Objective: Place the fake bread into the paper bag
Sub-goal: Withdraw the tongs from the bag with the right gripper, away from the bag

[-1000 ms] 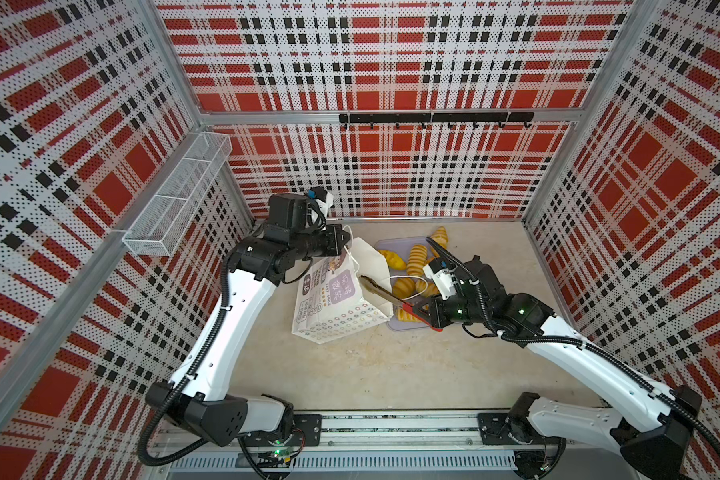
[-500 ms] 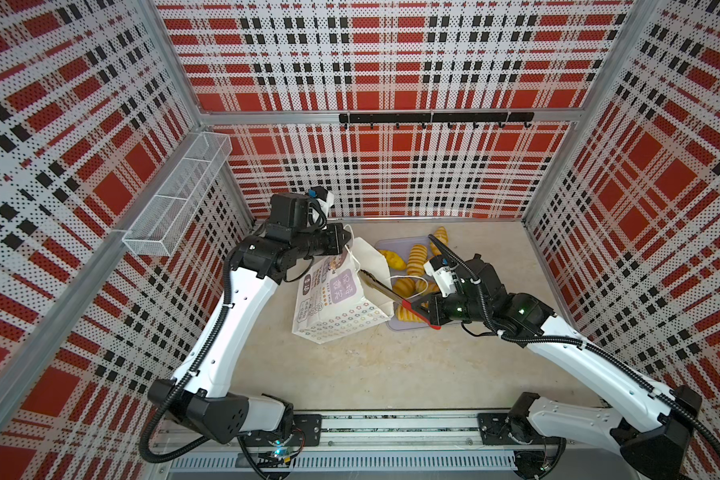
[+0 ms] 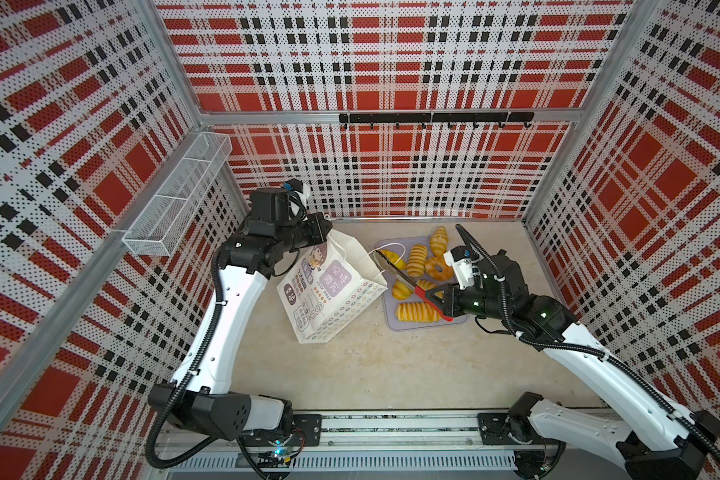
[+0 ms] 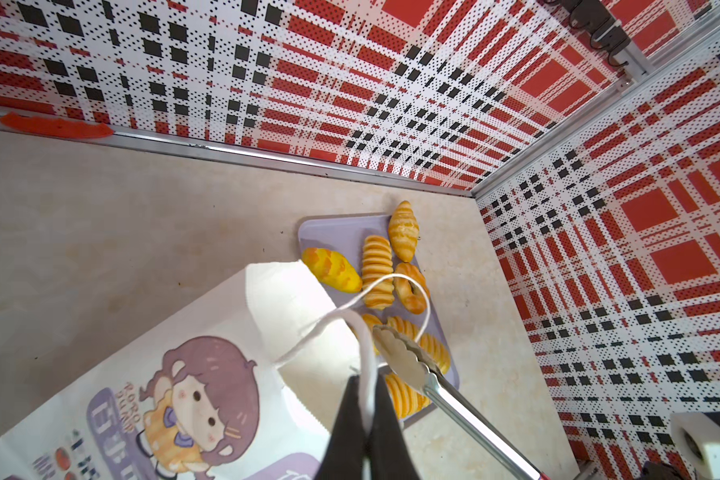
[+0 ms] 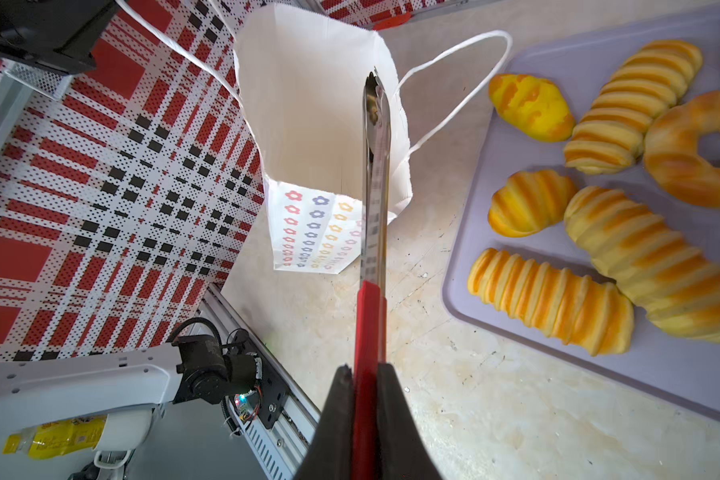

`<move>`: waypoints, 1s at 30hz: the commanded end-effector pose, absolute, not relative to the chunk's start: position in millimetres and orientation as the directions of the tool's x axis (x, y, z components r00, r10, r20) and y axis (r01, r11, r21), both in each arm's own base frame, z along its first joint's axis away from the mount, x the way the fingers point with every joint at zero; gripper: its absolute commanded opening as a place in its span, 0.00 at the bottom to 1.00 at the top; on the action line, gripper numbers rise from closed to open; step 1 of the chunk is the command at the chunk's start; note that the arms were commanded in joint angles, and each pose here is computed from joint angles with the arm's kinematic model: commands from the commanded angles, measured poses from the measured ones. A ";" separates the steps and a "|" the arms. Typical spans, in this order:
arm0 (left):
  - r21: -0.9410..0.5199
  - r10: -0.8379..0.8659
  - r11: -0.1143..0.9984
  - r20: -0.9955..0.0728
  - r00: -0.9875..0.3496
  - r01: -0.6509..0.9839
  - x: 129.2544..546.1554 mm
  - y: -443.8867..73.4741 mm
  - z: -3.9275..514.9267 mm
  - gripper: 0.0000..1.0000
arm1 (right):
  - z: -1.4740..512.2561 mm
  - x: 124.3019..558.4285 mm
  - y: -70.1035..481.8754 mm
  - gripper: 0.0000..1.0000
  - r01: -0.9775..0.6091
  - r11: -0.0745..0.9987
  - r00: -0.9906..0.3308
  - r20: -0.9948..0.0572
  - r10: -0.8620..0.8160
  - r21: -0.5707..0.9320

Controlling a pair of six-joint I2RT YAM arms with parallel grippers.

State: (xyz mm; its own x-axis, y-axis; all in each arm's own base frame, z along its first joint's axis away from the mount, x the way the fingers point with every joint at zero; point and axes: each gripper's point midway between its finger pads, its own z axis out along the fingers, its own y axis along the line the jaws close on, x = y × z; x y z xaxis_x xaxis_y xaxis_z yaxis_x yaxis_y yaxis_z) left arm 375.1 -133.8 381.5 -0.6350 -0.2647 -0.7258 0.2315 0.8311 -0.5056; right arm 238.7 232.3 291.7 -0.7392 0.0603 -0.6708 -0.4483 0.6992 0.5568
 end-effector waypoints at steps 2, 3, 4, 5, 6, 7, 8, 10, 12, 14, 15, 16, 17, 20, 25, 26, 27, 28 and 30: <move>-0.517 -0.281 0.810 -0.756 -0.591 0.277 376.4 -137.9 404.8 0.00 | 326.8 241.2 217.4 0.09 -0.462 0.688 -0.677 -0.724 0.134 0.559; -0.517 -0.281 0.810 -0.756 -0.591 0.277 376.8 -138.3 404.8 0.00 | 329.5 241.9 212.9 0.09 -0.458 0.692 -0.670 -0.728 0.145 0.559; -0.519 -0.282 0.810 -0.754 -0.593 0.275 377.4 -138.2 404.0 0.00 | 332.4 242.9 208.4 0.09 -0.452 0.695 -0.663 -0.732 0.158 0.559; -0.519 -0.281 0.809 -0.754 -0.594 0.275 377.9 -138.3 404.0 0.00 | 333.5 244.0 203.9 0.09 -0.445 0.701 -0.657 -0.735 0.166 0.557; -0.519 -0.282 0.809 -0.755 -0.592 0.276 377.8 -138.4 405.0 0.00 | 334.7 245.3 198.5 0.09 -0.436 0.708 -0.653 -0.737 0.177 0.555; -0.519 -0.284 0.808 -0.757 -0.589 0.278 377.7 -138.3 407.0 0.00 | 335.6 246.7 193.6 0.09 -0.427 0.716 -0.647 -0.740 0.185 0.553; -0.520 -0.284 0.808 -0.756 -0.590 0.277 377.8 -138.2 406.9 0.00 | 335.9 247.6 189.7 0.09 -0.419 0.721 -0.644 -0.740 0.192 0.552; -0.517 -0.283 0.809 -0.759 -0.586 0.278 378.0 -137.7 409.6 0.00 | 335.6 250.1 180.0 0.09 -0.397 0.739 -0.638 -0.743 0.204 0.544; -0.515 -0.283 0.811 -0.760 -0.585 0.277 377.9 -136.2 411.0 0.00 | 335.5 252.5 171.8 0.09 -0.376 0.756 -0.632 -0.745 0.214 0.536; -0.513 -0.284 0.814 -0.761 -0.583 0.273 379.1 -134.1 411.9 0.00 | 336.4 254.2 164.8 0.09 -0.359 0.770 -0.624 -0.749 0.222 0.527; -0.514 -0.286 0.813 -0.761 -0.583 0.273 379.2 -133.8 412.4 0.00 | 338.3 254.7 161.7 0.08 -0.352 0.776 -0.618 -0.753 0.227 0.523; -0.516 -0.287 0.811 -0.761 -0.581 0.275 379.4 -133.8 413.9 0.00 | 339.9 255.5 157.8 0.08 -0.341 0.784 -0.612 -0.756 0.234 0.519; -0.517 -0.287 0.809 -0.762 -0.580 0.278 379.4 -134.2 415.1 0.00 | 341.5 255.9 154.9 0.08 -0.332 0.790 -0.606 -0.758 0.240 0.516; -0.521 -0.288 0.802 -0.765 -0.576 0.292 379.8 -136.3 420.6 0.00 | 342.2 257.6 145.3 0.08 -0.298 0.810 -0.597 -0.761 0.255 0.505; -0.523 -0.284 0.797 -0.766 -0.576 0.303 381.5 -138.3 423.2 0.00 | 340.0 259.6 132.2 0.08 -0.275 0.836 -0.581 -0.775 0.248 0.474; -0.523 -0.284 0.797 -0.766 -0.577 0.302 381.7 -138.0 422.2 0.00 | 341.1 259.8 130.1 0.08 -0.271 0.837 -0.577 -0.777 0.253 0.475; -0.523 -0.283 0.797 -0.766 -0.578 0.301 382.0 -138.0 421.6 0.00 | 341.6 260.1 127.4 0.08 -0.263 0.840 -0.573 -0.777 0.260 0.475; -0.523 -0.283 0.797 -0.765 -0.579 0.301 381.3 -137.7 421.3 0.00 | 340.5 260.3 126.1 0.08 -0.259 0.842 -0.575 -0.776 0.260 0.474; -0.523 -0.283 0.798 -0.764 -0.580 0.299 381.2 -137.4 420.2 0.00 | 336.8 260.9 122.5 0.08 -0.245 0.846 -0.580 -0.771 0.263 0.473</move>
State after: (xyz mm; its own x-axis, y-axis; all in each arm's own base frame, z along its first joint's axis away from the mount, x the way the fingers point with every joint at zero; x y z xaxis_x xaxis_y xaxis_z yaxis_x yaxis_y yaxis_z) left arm 380.4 -137.9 410.1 -0.6012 -0.2824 -0.7475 0.2742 0.8058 -0.5249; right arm 262.5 130.4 321.9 -0.6227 0.2526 -0.7406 -0.2376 0.8407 0.4866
